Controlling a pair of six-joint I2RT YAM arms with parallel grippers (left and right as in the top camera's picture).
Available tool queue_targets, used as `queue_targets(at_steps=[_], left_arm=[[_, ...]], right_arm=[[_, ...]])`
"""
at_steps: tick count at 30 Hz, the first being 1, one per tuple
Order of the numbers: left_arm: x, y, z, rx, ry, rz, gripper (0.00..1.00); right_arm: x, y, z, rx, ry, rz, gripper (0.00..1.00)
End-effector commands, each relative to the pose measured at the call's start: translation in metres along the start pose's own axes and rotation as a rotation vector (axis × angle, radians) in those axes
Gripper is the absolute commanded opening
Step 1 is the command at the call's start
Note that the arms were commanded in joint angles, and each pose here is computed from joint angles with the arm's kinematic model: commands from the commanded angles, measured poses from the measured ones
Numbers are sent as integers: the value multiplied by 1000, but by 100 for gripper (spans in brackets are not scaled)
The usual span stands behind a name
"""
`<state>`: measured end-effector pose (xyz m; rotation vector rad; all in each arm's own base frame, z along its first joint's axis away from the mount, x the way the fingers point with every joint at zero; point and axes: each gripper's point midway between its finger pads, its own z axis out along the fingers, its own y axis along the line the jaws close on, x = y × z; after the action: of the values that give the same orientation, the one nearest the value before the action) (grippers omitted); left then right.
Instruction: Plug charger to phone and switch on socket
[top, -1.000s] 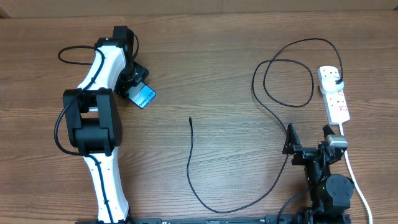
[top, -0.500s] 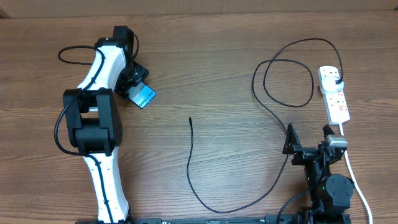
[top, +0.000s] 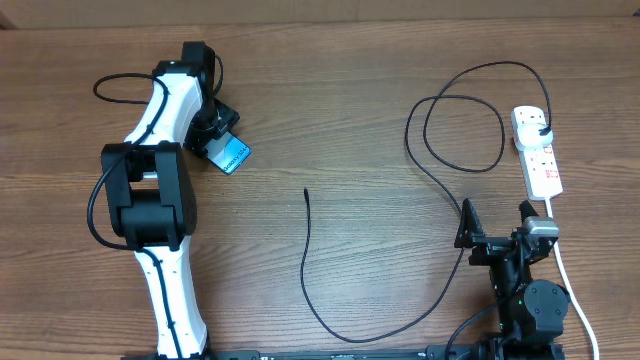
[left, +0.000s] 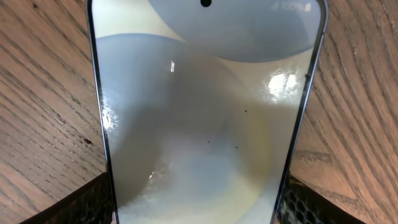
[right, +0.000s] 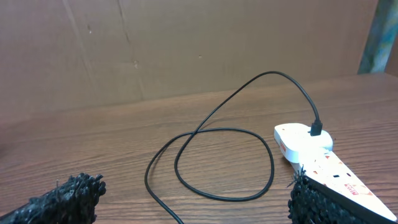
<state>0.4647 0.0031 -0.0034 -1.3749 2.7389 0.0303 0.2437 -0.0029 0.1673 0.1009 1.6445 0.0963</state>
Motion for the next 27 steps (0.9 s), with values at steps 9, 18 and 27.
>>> queue_targets(at_steps=[9, 18, 27], left_arm=[[38, 9, 62, -62, 179, 18, 4], [20, -12, 23, -23, 153, 19, 4], [7, -27, -15, 20, 122, 35, 4]], right_arm=[[0, 0, 0, -1, -8, -7, 100], [0, 0, 0, -1, -8, -6, 100], [0, 0, 0, -1, -8, -6, 100]])
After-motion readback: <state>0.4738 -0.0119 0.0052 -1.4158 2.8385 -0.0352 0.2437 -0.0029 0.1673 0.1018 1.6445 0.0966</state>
